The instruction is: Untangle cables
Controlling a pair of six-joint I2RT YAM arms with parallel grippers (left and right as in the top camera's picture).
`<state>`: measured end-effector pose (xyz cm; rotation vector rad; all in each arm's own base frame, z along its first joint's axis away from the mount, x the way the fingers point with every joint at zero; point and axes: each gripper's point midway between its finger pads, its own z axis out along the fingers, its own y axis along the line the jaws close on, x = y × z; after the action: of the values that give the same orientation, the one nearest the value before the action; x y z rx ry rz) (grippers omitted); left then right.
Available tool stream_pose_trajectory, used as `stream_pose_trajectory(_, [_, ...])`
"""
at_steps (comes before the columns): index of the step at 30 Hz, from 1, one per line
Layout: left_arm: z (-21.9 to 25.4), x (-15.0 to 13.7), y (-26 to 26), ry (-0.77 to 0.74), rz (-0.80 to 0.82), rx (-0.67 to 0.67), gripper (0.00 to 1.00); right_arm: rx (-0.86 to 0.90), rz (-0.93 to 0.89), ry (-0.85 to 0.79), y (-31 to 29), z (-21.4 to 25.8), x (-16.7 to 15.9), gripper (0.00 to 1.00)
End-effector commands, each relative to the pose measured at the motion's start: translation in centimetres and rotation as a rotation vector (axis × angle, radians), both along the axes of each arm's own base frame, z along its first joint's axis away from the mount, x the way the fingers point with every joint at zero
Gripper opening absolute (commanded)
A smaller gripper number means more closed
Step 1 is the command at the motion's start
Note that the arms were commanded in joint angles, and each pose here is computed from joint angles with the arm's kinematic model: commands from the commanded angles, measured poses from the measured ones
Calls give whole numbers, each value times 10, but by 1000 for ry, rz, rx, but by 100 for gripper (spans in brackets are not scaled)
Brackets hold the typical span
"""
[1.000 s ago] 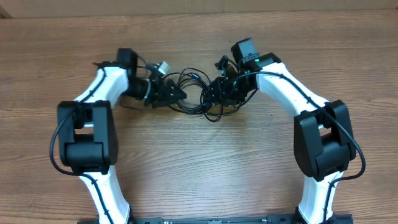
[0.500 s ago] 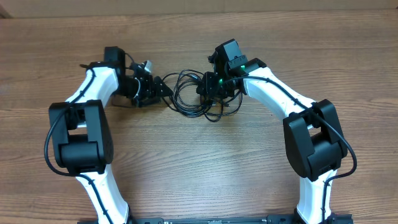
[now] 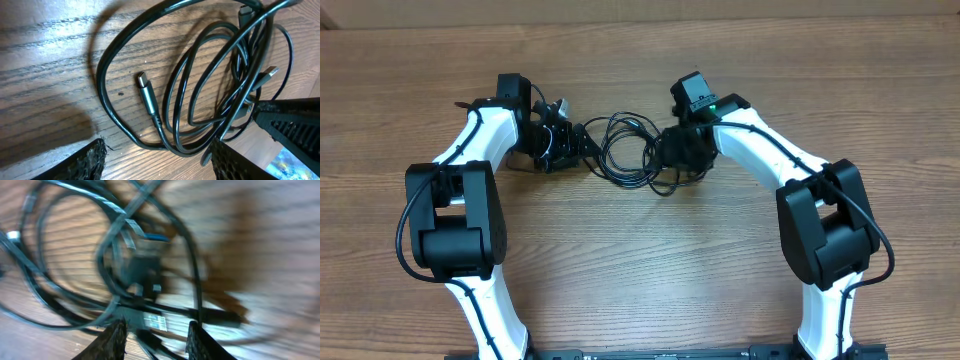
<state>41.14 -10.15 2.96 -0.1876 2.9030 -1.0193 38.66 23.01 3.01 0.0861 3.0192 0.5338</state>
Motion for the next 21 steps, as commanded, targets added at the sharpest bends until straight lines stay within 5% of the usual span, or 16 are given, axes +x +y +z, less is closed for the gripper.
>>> stream_pose_trajectory(1, [0, 4, -4, -3, -3, 7, 70, -52, -41, 27, -16, -6, -2, 43])
stream_pose_trajectory(12, [1, 3, -10, -4, -17, -8, 68, -121, -50, 55, -28, -13, -11, 42])
stream_pose_trajectory(21, [-10, 3, -33, 3, -20, 114, 74, -82, -74, 74, -23, -20, -16, 19])
